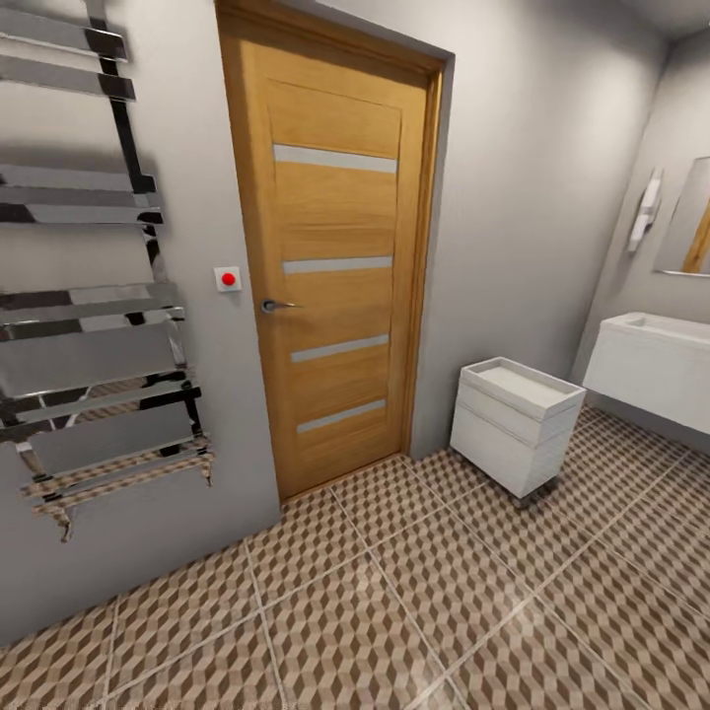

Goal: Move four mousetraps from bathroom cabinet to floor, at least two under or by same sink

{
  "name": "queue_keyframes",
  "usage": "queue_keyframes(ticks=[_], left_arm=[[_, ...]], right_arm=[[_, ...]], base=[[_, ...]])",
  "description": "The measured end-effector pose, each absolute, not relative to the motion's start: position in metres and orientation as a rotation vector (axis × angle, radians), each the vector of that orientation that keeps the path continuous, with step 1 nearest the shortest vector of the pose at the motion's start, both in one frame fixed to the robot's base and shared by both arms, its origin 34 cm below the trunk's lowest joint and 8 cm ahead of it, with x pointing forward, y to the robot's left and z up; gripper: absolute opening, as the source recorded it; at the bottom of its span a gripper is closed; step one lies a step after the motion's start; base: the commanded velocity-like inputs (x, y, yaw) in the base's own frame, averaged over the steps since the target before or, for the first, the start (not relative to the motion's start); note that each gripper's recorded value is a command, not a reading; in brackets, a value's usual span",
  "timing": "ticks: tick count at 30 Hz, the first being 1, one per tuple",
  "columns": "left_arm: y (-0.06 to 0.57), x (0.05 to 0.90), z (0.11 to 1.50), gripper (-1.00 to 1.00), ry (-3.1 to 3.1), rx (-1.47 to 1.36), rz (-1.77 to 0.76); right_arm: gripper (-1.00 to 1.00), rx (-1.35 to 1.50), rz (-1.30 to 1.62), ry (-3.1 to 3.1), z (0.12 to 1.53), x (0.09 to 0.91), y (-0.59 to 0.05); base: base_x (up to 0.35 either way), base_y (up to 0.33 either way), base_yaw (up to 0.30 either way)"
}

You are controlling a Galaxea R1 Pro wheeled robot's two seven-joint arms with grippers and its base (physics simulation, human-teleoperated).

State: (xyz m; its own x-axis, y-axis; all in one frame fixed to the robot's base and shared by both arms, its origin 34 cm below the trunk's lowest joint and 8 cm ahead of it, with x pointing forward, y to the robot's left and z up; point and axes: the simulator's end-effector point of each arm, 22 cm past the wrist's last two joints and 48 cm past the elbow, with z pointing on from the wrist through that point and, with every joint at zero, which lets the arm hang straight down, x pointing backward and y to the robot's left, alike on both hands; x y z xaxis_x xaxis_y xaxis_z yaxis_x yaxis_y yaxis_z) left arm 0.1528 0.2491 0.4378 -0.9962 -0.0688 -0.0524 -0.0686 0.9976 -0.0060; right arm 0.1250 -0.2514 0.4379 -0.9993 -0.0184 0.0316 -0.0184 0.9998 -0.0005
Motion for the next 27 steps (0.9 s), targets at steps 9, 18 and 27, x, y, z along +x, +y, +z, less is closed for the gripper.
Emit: queue_keyframes(ticks=[9,18,27], left_arm=[[0.2500,0.1526,0.4378,1.00,3.087,-0.107,-0.003],[0.2494,0.1529,0.4378,1.00,3.086,-0.108,-0.004],[0.2494,0.1530,0.4378,1.00,3.086,-0.108,-0.004]], right_arm=[[1.00,0.010,0.004,-3.110,0.4379,0.1249,-0.2524],[1.00,0.013,0.004,-3.111,0.4379,0.1251,-0.2519],[1.00,0.011,0.005,-3.122,0.4378,0.1278,-0.2523]], base=[[0.000,0.000,0.146],[0.000,0.000,0.101],[0.000,0.000,0.259]])
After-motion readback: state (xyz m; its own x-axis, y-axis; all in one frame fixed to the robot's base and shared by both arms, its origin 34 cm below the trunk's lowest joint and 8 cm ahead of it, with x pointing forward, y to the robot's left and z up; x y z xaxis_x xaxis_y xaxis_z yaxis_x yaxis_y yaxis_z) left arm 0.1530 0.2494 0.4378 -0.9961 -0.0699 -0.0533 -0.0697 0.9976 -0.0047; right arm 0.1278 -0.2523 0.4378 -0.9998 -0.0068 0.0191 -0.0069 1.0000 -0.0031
